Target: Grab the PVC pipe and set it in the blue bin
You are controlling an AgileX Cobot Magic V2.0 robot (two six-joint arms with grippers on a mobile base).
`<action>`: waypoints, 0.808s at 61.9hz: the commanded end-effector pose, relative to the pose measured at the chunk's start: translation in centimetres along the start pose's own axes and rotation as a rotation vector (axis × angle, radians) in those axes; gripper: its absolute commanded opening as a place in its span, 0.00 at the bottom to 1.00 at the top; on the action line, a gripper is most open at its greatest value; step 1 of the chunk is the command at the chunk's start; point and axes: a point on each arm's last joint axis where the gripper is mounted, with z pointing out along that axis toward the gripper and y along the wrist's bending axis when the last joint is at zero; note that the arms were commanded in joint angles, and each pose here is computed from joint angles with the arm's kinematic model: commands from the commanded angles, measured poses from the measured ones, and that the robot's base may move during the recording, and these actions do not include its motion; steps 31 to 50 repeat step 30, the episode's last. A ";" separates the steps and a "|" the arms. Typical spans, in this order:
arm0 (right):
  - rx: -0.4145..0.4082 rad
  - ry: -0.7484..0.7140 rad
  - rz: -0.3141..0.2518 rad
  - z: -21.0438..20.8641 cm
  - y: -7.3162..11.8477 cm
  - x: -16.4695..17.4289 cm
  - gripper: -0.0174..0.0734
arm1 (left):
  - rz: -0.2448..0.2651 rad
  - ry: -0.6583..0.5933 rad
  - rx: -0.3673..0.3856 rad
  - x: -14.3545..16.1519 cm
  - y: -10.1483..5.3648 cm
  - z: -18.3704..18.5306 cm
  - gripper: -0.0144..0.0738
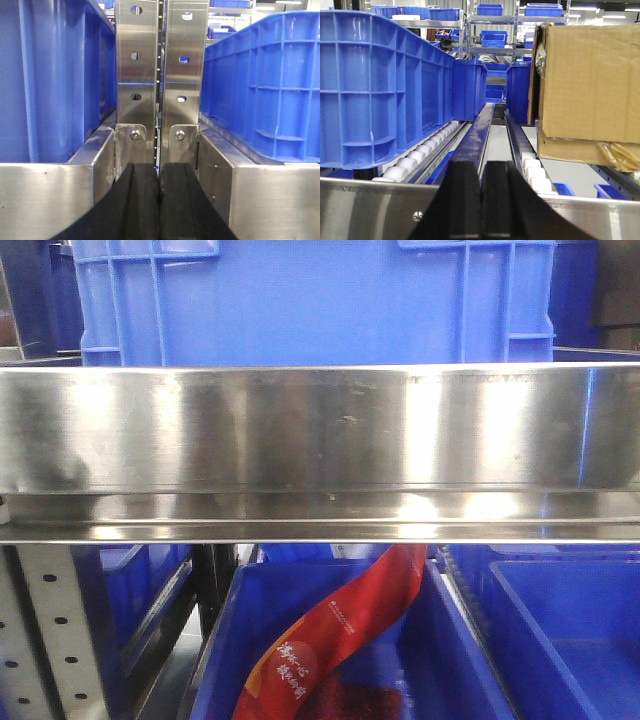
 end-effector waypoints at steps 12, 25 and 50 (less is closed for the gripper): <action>0.005 -0.026 -0.004 0.0 0.0 -0.2 0.01 | -0.005 -0.026 -0.006 -0.3 0.0 -0.1 0.04; 0.005 -0.026 -0.004 0.0 0.0 -0.2 0.01 | -0.005 -0.026 -0.006 -0.3 0.0 -0.1 0.04; 0.005 -0.026 -0.004 0.0 0.0 -0.2 0.01 | -0.005 -0.026 -0.006 -0.3 0.0 -0.1 0.04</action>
